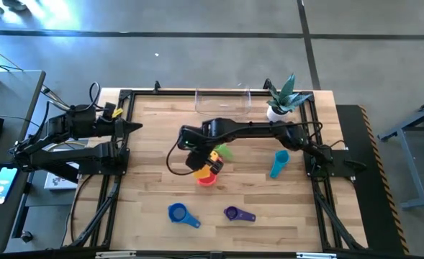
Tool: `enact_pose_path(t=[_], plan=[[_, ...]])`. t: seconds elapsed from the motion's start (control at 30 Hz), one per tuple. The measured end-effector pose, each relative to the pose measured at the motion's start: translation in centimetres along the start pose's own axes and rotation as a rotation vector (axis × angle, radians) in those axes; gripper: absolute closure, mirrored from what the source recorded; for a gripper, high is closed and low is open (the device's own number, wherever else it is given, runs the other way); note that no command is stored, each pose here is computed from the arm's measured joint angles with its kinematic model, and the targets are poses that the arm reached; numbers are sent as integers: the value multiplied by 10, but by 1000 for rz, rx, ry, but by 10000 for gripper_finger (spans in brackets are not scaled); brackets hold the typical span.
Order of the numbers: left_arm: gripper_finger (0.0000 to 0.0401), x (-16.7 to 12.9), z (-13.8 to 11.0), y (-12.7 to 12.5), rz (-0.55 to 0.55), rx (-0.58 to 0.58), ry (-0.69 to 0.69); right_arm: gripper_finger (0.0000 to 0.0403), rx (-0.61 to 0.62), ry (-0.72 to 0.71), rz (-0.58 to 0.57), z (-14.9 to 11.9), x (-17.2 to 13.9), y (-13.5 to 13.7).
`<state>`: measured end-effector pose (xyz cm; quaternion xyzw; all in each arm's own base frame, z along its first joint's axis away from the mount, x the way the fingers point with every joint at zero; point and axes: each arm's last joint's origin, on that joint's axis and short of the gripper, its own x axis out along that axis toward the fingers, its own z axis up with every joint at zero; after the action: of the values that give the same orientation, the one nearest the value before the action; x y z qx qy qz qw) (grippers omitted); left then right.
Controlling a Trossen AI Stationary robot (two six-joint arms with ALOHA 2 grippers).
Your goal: Nest measuring cups in basket
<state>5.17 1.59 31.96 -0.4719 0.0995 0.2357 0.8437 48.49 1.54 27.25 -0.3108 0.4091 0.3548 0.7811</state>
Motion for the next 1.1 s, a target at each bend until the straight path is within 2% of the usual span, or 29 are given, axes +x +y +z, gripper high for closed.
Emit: enact_pose_path(t=[0.23, 0.43, 0.53, 1.1], plan=[[311, 0, -1, 2, 22, -4, 15, 396, -7, 56, 69, -7, 25, 13], [311, 0, -2, 3, 34, -8, 23, 396, -18, 63, 67, -11, 40, 16], [311, 0, -2, 3, 34, -8, 22, 396, -19, 111, 39, -16, 46, 17], [311, 0, -2, 3, 33, -9, 22, 396, -13, 126, 40, -19, 50, 18]])
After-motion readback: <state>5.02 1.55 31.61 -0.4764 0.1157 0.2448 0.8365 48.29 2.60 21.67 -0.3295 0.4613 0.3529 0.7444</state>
